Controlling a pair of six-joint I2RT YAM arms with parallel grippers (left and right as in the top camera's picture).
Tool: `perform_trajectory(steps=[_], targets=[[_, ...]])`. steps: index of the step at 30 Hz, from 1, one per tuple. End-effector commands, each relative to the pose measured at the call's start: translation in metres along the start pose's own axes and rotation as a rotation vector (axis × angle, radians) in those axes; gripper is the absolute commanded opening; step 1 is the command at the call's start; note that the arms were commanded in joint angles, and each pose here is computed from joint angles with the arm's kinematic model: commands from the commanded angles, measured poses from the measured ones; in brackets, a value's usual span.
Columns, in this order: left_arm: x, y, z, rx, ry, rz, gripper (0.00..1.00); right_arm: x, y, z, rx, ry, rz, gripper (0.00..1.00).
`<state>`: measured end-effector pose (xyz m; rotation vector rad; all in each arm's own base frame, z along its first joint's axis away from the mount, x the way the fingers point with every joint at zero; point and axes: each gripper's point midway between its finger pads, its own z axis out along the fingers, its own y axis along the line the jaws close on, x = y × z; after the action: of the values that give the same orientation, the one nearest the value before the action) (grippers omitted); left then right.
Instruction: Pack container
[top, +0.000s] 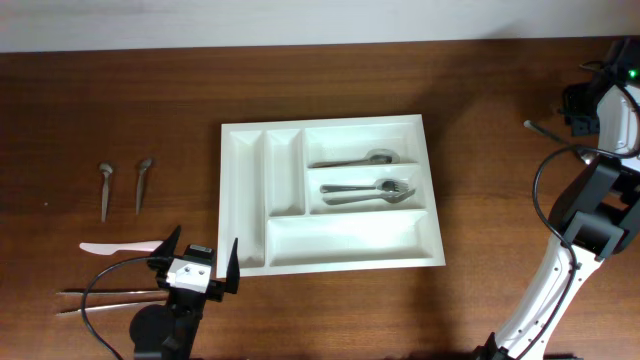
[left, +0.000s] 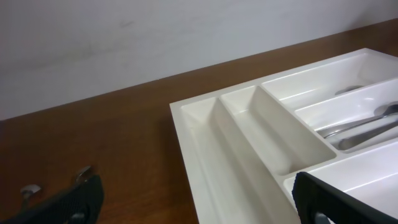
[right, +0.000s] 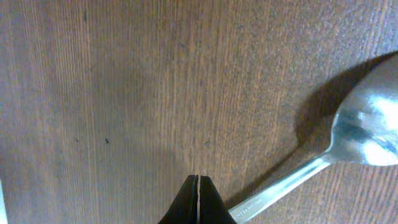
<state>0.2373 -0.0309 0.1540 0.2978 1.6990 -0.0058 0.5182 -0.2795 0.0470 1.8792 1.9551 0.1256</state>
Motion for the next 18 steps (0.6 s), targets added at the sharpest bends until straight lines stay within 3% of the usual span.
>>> perform_trajectory(steps=[1,18], targets=[[0.001,0.002,0.0,-0.012,-0.002,0.016,0.99,0.002,-0.003,0.01,0.015,-0.001,-0.017,0.04],[0.001,0.002,0.0,-0.012,-0.002,0.016,0.99,0.007,-0.012,0.024,0.042,0.016,-0.018,0.04]])
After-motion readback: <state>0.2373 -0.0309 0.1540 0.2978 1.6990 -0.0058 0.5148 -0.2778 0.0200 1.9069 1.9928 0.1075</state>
